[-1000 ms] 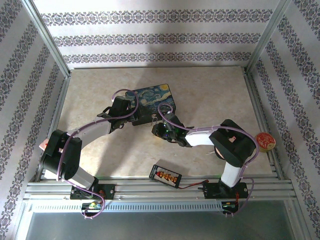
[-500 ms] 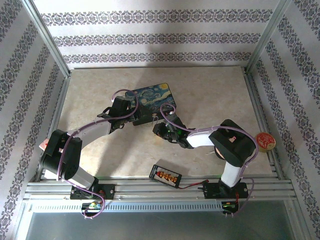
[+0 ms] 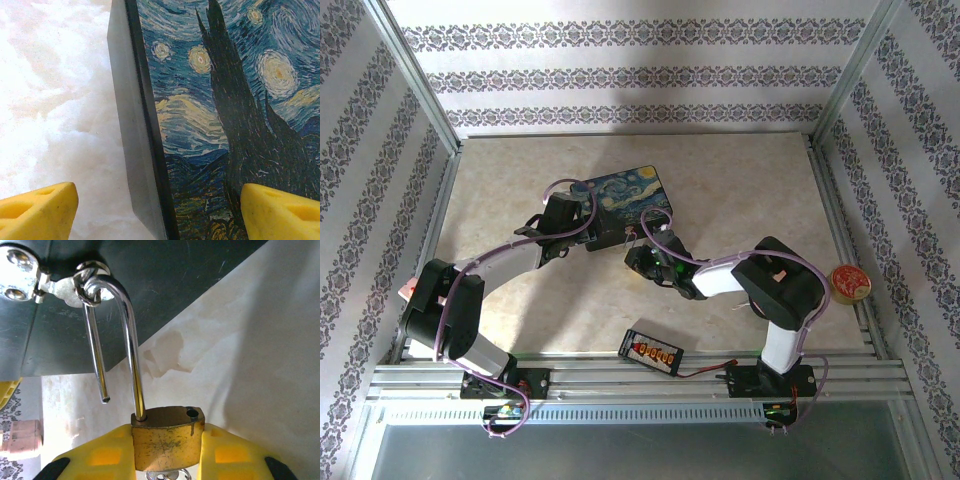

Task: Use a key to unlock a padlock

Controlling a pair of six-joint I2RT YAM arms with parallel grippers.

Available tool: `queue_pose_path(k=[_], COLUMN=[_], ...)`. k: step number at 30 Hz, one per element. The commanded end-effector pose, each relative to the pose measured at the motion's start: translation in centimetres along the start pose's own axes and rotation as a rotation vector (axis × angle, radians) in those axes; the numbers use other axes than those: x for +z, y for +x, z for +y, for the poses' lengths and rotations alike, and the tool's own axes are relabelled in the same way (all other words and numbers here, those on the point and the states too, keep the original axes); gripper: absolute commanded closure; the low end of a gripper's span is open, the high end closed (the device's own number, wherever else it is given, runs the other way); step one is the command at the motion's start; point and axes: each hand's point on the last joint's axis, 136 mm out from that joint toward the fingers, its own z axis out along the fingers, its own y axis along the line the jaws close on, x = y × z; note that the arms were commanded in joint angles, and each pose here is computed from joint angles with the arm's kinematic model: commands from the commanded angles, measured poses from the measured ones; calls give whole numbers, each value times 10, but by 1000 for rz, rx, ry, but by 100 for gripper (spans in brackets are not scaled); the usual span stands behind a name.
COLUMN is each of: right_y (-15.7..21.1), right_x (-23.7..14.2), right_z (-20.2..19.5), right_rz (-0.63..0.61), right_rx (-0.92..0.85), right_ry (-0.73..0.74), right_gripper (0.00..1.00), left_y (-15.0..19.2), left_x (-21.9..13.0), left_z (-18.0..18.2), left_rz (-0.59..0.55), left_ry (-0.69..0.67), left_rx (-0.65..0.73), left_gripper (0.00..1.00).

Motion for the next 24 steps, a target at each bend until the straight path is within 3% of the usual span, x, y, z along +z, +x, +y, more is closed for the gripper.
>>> queue_pose_path(k=[1,24], right_y=[-26,-32], right_x=[0,3], right_z=[2,6], right_rz=[-106,-177], right_rx=[45,98], right_ry=[-39,-102], right_gripper=[97,97], left_y=[21,23], left_x=[7,9], left_z=[21,19], left_rz=[63,73], left_ry=[-65,-56], left_rx=[-2,-4], left_gripper=[16,16])
